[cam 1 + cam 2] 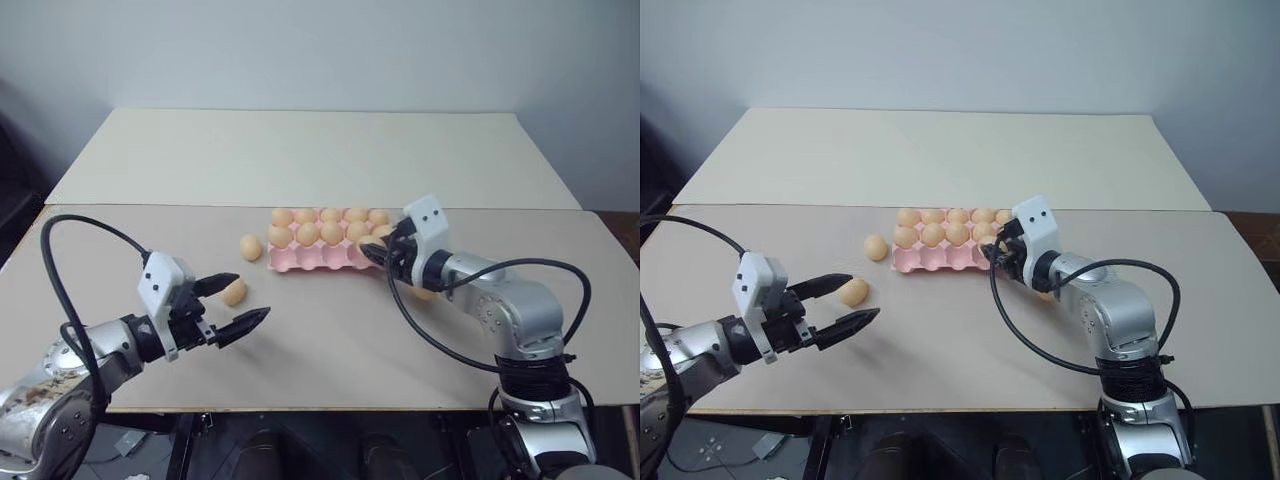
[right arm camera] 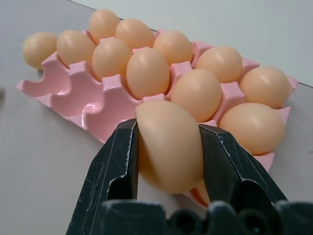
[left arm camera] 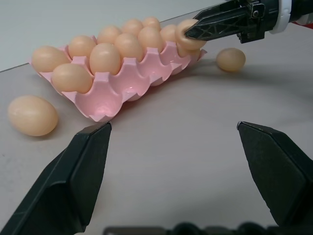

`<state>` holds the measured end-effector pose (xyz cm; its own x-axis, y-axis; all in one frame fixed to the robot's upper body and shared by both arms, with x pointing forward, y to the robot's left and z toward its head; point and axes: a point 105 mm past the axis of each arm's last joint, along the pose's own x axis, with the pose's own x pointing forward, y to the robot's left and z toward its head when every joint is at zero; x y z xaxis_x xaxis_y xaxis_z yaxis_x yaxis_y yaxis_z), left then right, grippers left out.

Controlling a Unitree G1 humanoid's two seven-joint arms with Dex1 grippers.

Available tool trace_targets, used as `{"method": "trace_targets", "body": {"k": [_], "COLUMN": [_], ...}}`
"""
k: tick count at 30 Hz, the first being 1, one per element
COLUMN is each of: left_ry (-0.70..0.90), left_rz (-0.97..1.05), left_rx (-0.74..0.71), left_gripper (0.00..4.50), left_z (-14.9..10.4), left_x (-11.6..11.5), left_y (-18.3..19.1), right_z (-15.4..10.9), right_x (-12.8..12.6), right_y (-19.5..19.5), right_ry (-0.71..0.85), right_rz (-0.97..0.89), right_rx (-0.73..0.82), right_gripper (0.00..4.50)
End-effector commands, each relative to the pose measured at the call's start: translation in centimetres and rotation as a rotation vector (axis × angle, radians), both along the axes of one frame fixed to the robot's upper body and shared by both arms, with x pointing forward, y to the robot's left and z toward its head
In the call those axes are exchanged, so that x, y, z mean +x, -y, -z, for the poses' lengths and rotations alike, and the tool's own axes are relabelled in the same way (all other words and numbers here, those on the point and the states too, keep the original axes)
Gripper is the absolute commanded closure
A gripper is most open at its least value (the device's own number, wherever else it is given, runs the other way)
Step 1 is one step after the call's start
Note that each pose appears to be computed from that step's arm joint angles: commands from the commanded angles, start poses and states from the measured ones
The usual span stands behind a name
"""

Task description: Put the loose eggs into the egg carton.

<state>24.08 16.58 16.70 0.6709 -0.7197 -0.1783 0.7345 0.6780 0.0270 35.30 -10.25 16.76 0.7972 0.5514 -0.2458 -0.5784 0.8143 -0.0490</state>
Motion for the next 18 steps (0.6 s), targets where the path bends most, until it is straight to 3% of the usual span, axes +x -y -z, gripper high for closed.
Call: {"method": "trace_targets", "body": {"k": [1, 18], "left_ry": [0.051, 0.067], "left_rz": [0.027, 0.024], "left_rx": [-0.005, -0.014], "left_gripper": [0.00, 0.00], "left_z": [-0.8, -1.1], "left_x": [-0.4, -0.3], "left_y": [1.0, 1.7], "right_z": [-1.2, -0.4], "right_x": [0.3, 1.4], "right_y": [-1.0, -1.8], "right_ry": [0.067, 0.058], "right_rz": [-0.021, -0.005], "right_rx": [-0.013, -0.025], "right_gripper": [2.85, 2.87]}}
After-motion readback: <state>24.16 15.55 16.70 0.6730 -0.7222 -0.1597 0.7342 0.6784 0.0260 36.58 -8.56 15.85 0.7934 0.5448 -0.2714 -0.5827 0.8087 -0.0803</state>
